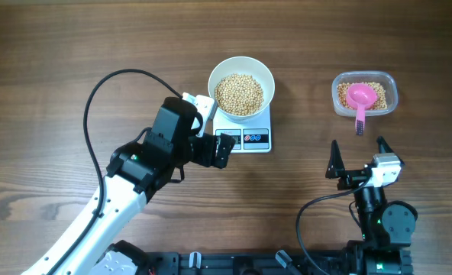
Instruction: Scoop item into bowl and weigh 150g on scale
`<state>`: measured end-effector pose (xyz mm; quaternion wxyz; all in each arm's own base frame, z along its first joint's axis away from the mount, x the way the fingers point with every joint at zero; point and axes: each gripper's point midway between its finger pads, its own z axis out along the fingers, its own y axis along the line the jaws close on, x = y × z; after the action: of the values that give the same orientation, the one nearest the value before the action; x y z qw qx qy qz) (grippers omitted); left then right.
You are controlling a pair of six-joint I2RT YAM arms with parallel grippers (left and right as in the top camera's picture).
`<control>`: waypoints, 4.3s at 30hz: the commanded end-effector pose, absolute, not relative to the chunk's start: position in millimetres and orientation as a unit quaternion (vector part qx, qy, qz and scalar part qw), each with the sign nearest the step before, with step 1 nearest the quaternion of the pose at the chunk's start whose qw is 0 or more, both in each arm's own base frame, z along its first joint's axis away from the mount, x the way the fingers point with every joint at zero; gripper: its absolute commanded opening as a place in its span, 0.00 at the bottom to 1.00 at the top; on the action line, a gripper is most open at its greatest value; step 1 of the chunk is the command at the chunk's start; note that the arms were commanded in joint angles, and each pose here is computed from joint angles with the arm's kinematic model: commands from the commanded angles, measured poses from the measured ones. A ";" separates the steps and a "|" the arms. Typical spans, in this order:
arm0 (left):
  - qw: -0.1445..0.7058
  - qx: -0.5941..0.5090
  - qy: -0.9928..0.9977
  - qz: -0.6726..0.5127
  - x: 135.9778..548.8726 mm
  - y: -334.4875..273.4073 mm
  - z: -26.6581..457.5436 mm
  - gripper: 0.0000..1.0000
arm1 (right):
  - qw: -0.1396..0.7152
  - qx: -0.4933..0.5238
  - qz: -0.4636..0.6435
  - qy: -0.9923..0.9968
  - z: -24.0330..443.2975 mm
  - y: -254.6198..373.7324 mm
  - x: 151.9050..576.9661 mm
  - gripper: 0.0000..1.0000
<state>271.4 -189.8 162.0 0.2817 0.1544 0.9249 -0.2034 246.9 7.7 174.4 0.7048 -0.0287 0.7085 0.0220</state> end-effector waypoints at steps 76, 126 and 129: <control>0.678 -0.034 0.732 -0.056 245.9 -6.1 156.9 1.00 | 0.710 -0.031 0.013 0.703 176.9 6.4 246.3 1.00; 0.681 -0.013 0.732 0.018 245.9 9.1 157.1 1.00 | 0.710 -0.031 0.013 0.703 176.9 6.4 246.3 1.00; 0.681 -0.013 0.732 0.018 245.9 9.2 157.5 1.00 | 0.710 -0.031 0.013 0.704 176.8 6.4 246.3 1.00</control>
<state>246.1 9.9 157.7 0.6793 -0.0220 0.7334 0.0105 246.8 7.6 174.9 0.7057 -0.0299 0.7076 0.0205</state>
